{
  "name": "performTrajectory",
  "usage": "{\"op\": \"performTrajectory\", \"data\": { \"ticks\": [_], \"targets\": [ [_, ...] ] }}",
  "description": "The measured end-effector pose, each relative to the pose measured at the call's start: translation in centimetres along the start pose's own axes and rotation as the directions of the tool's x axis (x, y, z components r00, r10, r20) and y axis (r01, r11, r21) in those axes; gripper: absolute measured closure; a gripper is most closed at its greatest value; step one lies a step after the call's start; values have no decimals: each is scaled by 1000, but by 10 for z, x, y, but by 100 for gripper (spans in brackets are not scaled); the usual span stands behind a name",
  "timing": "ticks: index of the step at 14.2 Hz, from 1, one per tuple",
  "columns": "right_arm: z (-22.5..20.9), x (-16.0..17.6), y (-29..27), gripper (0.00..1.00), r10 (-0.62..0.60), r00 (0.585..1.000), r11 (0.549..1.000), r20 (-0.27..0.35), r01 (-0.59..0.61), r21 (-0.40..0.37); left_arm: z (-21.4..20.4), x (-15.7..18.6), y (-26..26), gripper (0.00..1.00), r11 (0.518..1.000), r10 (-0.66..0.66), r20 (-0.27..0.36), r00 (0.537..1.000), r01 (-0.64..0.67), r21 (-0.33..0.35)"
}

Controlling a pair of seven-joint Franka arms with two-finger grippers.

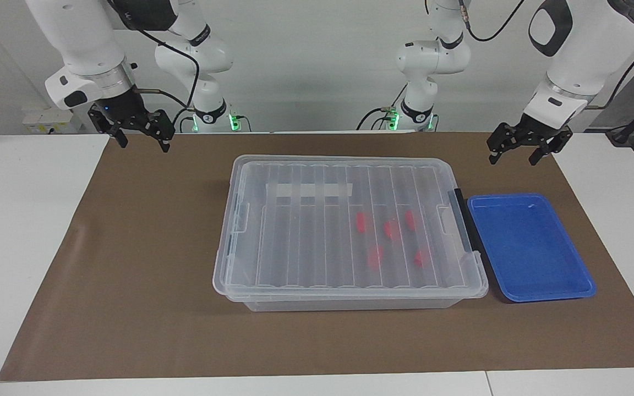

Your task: Place red block in blue tray from box

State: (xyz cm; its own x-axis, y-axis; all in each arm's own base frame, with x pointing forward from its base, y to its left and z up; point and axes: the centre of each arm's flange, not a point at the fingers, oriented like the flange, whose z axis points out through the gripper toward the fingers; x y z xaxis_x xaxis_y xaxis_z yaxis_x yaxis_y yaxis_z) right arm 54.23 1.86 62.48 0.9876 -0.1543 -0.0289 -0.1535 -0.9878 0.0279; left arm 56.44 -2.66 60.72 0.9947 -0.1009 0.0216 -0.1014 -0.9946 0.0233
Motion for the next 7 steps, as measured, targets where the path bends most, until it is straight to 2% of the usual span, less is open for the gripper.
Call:
{"op": "performTrajectory", "data": {
  "ticks": [3,7],
  "targets": [
    [1,1,-1,0,-1,1000,1000,-4,1,1,0,0,0,0,1000,0,0,1000,0,0],
    [12,8,-9,0,-13,999,1000,-51,14,10,0,0,0,0,1000,0,0,1000,0,0]
  ]
}}
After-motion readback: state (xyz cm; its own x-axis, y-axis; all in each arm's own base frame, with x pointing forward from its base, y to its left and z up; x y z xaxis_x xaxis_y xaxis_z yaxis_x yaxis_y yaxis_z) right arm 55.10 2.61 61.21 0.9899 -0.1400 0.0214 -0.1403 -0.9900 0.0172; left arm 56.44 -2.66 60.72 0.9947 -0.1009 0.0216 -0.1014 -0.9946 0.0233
